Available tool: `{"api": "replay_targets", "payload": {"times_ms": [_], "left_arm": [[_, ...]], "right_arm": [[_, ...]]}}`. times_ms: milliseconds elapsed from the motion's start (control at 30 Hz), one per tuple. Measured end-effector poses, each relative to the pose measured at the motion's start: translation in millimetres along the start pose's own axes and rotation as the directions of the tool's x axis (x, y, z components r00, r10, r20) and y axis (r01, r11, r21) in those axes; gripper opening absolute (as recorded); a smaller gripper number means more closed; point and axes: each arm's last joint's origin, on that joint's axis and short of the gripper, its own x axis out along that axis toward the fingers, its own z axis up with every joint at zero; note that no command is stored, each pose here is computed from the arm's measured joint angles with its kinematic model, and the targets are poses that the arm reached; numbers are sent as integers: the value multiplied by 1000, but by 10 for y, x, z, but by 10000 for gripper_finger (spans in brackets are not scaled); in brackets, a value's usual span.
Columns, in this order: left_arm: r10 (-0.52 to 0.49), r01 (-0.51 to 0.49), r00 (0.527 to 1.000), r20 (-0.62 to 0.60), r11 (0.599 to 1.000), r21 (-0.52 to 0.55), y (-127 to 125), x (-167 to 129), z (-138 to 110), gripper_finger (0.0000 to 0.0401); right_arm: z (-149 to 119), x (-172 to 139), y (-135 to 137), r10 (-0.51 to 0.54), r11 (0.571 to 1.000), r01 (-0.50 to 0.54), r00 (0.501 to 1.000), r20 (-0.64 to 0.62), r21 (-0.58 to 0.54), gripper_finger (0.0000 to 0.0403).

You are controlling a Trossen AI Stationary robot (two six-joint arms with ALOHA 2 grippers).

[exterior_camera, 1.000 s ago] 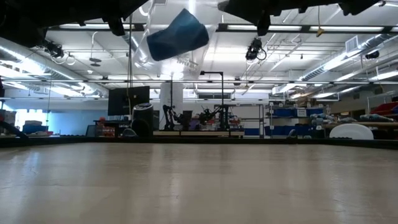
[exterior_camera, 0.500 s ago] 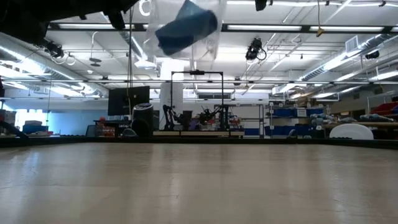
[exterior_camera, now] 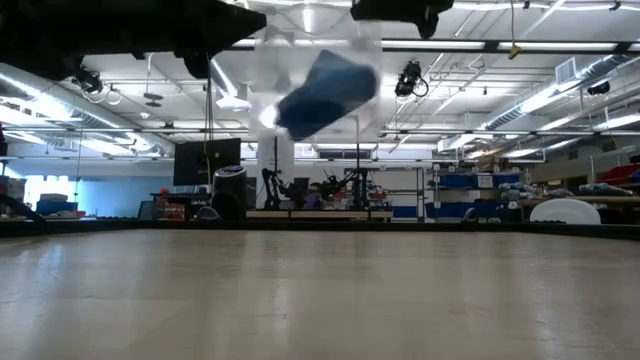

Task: Roll bandage
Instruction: Put the blue bandage into the transparent zip lock bag

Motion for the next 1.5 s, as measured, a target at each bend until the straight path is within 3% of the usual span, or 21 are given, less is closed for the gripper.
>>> {"api": "replay_targets", "payload": {"times_ms": [400,733,1000,1300,1500], "left_arm": [[21,-21,1000,22,999,24,3,14,-8,0],[68,-68,998,5,998,3,37,26,-34,0],[74,-72,994,-82,997,25,19,31,-246,0],[116,-104,980,-161,991,79,-8,97,-416,0],[108,-95,980,-166,992,85,-30,121,-404,0]], "right_arm": [[-146,-5,-19,-13,999,17,990,-138,28,22],[-149,-108,-61,17,998,-6,982,-189,56,99],[-111,-213,-107,32,993,-8,978,-204,120,156],[165,-118,-69,56,997,-40,970,-236,72,135],[-9,112,5,59,998,-56,950,-308,19,88]]}}
